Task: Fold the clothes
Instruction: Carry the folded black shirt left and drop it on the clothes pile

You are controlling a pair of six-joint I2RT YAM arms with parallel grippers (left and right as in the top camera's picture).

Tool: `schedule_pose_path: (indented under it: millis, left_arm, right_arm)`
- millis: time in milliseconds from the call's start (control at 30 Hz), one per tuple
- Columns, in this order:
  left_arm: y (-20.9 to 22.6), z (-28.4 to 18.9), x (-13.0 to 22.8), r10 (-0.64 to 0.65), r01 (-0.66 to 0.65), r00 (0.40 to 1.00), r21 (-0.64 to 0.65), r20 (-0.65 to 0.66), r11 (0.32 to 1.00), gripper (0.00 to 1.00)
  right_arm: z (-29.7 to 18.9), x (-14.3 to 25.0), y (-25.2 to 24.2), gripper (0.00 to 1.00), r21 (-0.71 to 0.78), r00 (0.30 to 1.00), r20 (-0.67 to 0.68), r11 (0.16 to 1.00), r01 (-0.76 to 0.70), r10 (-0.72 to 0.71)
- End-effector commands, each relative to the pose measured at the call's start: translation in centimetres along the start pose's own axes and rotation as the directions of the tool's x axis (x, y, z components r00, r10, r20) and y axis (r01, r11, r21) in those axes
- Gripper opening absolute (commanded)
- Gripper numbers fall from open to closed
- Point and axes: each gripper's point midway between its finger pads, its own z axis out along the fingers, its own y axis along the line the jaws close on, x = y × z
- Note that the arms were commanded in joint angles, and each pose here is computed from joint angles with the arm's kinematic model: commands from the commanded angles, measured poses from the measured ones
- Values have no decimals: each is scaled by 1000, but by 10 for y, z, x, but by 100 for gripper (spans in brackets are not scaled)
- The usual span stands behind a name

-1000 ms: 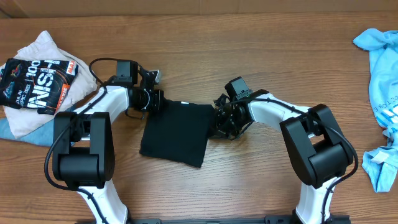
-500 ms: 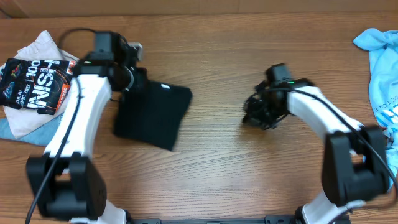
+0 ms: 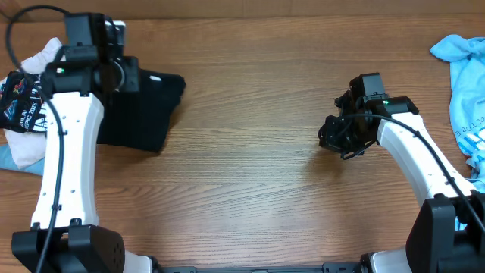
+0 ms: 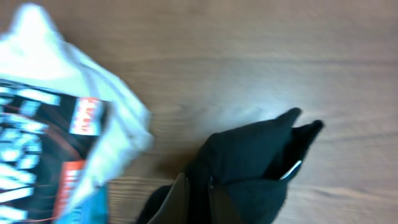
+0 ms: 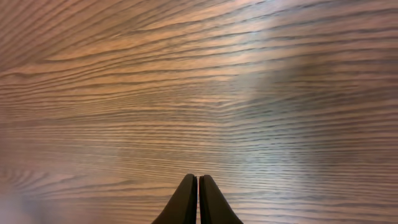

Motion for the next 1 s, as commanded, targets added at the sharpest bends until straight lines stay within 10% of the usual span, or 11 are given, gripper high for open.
schedule_pose_path:
  millis: [0, 567, 967]
  left_arm:
    - [35, -31, -28, -27, 38, 994, -98, 110, 995, 4]
    - [164, -55, -70, -168, 272, 914, -250, 370, 929, 4]
    - [232, 13, -53, -238, 347, 912, -319, 333, 882, 4]
  right_arm:
    - [-11, -10, -3, 7, 34, 998, 54, 999, 17, -19]
    - [-11, -10, -3, 7, 33, 998, 55, 999, 16, -18]
    - [-12, -12, -2, 7, 31, 998, 62, 999, 13, -15]
